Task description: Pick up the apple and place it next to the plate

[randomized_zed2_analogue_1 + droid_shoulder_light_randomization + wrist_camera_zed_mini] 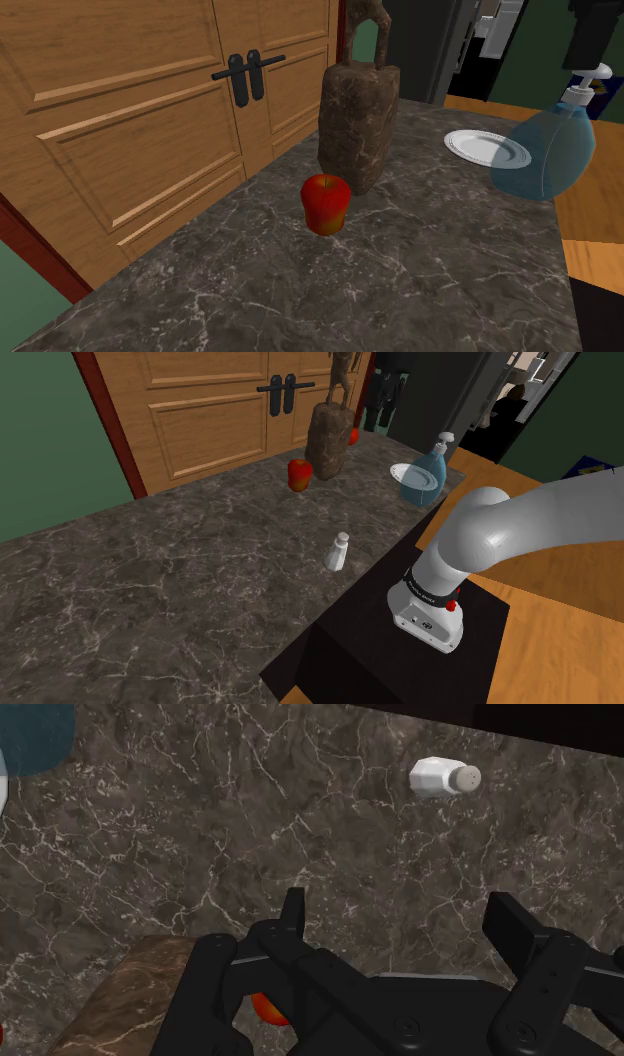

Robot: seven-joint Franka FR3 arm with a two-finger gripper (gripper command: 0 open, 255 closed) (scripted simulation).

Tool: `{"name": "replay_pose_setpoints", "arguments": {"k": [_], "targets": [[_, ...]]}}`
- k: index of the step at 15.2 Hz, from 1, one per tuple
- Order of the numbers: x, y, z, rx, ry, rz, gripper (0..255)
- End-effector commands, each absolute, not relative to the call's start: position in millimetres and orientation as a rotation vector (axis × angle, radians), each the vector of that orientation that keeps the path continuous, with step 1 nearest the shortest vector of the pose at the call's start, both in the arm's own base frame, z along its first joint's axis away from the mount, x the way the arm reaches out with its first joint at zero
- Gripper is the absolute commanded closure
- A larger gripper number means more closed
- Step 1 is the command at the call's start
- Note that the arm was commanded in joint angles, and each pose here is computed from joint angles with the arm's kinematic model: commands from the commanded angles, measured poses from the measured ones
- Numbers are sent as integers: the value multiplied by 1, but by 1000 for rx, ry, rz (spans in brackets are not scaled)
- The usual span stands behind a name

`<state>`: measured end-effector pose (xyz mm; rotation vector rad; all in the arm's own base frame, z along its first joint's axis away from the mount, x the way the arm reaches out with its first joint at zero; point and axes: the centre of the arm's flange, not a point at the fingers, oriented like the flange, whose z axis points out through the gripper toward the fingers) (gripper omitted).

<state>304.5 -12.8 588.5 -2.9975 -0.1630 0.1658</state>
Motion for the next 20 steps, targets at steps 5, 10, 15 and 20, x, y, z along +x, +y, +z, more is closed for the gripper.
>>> {"name": "replay_pose_setpoints", "arguments": {"k": [5, 10, 15, 20], "targets": [[328, -13, 547, -3021, -113, 90, 0], [360, -16, 498, -3047, -50, -6, 0], [395, -21, 450, -3069, 14, -104, 0], [433, -28, 405, -3087, 80, -203, 0]]}}
